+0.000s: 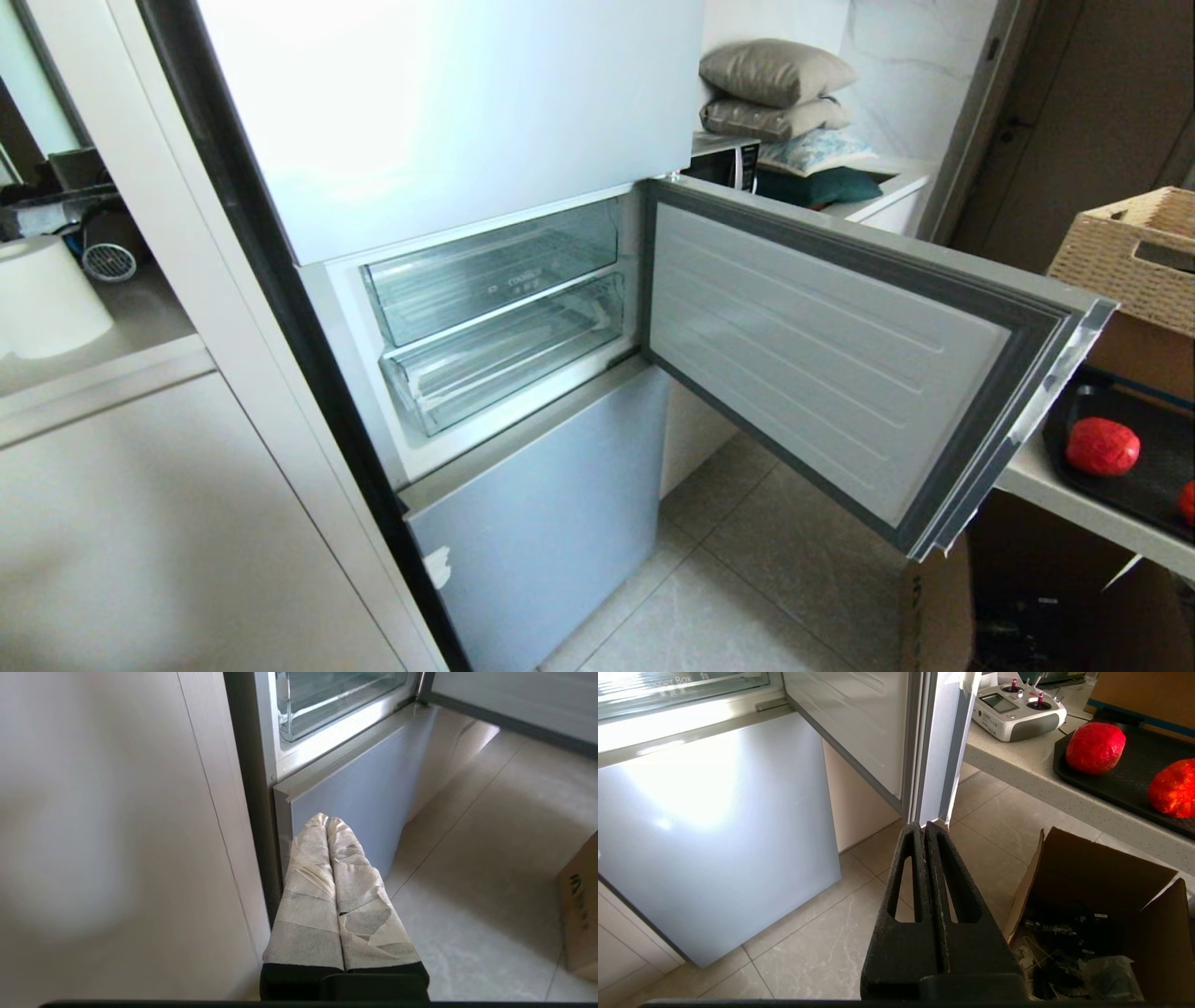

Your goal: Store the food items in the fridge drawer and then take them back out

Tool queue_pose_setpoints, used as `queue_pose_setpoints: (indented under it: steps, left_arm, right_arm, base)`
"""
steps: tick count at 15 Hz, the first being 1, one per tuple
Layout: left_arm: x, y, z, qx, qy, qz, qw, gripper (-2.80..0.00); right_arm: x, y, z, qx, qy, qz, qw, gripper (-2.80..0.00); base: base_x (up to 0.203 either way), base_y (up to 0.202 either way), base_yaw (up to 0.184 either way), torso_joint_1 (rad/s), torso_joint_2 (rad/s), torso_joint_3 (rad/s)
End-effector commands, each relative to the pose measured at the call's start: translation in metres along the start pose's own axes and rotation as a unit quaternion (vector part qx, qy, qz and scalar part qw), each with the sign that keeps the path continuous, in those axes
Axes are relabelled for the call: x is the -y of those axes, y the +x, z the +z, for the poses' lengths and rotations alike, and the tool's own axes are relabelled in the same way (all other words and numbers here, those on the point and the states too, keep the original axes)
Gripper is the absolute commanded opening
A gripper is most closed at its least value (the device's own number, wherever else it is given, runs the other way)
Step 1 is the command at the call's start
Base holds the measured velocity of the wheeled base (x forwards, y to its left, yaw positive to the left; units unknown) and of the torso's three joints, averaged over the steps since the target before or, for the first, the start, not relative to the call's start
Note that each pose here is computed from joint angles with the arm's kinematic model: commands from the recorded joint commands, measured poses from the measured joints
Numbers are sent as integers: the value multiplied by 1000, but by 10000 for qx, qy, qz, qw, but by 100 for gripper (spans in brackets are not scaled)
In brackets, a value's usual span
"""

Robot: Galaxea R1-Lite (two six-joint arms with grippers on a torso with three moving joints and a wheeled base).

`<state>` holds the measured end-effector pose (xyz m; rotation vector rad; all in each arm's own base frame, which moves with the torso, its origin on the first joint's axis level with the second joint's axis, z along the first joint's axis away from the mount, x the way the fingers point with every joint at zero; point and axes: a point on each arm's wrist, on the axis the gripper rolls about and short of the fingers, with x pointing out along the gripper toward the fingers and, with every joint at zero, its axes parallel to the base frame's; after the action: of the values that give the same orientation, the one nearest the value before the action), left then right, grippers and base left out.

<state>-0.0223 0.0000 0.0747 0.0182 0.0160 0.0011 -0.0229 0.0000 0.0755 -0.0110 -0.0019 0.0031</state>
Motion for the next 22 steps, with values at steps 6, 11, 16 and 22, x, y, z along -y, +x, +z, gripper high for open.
queue_pose_setpoints:
  steps: [6, 11, 16, 22]
  left_arm:
    - [0, 0, 0, 46, -15, 2, 10000, -280]
    - [0, 0, 0, 41, -15, 2, 10000, -280]
    - [0, 0, 0, 41, -15, 2, 10000, -280]
    - [0, 0, 0, 43, -15, 2, 10000, -280]
  right_arm:
    - [1, 2, 65, -59, 1063, -7, 9943, -280]
    - [1, 75, 100, -1040, 1794, -178, 9781, -280]
    - [2, 179, 97, -1311, 2055, -286, 9694, -280]
    - [2, 258, 80, -667, 2148, 123, 9743, -280]
  base:
    - [0, 0, 0, 0, 0, 0]
    - [0, 0, 0, 0, 0, 0]
    - [0, 0, 0, 0, 0, 0]
    - [0, 0, 0, 0, 0, 0]
